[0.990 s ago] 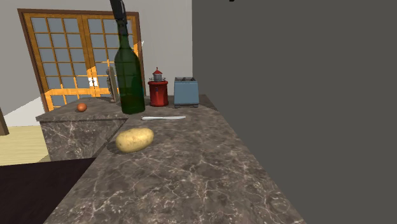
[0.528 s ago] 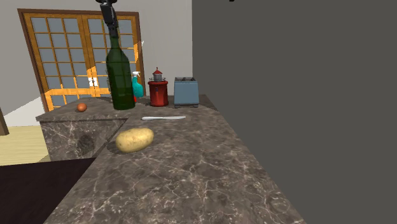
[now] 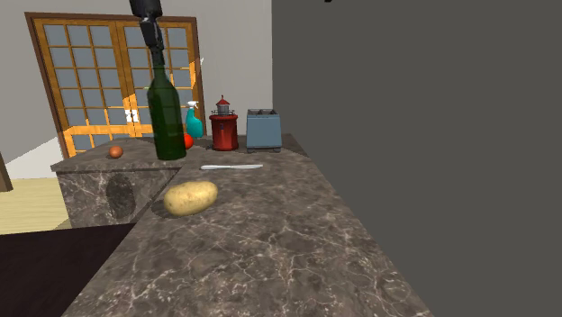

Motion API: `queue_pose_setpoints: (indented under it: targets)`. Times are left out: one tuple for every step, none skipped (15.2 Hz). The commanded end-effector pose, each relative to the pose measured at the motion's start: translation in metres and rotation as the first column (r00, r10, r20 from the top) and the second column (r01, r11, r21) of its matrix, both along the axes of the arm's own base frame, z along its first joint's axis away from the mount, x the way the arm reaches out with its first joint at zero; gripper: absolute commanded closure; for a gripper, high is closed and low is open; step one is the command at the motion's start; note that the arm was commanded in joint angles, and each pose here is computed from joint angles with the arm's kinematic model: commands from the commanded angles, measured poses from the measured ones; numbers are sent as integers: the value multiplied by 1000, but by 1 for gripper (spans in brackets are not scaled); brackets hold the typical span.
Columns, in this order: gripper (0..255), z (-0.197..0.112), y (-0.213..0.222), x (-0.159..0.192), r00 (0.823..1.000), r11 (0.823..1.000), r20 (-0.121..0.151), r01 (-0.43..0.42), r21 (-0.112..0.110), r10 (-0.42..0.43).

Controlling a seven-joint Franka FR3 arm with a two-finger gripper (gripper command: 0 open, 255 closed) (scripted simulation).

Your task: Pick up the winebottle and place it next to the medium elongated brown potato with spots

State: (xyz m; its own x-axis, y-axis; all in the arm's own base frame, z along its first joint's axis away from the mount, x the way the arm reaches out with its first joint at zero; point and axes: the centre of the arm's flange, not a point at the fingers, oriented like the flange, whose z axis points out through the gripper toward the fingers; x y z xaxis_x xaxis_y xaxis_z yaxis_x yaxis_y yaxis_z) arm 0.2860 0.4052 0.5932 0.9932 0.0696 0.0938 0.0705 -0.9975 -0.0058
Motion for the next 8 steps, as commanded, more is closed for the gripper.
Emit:
queue_pose_setpoints:
  targets:
    - [255,-10,0,-1,1000,1000,1,0,1,0]
    - [255,-15,0,-1,1000,1000,1,0,1,0]
    - [255,-20,0,-1,1000,1000,1,0,1,0]
    - [255,-25,0,-1,1000,1000,1,0,1,0]
    - [255,-31,0,-1,1000,1000,1,0,1,0]
    - [255,-36,0,-1,1000,1000,1,0,1,0]
    - [255,-41,0,-1,1000,1000,1,0,1,0]
    - [255,-47,0,-1,1000,1000,1,0,1,0]
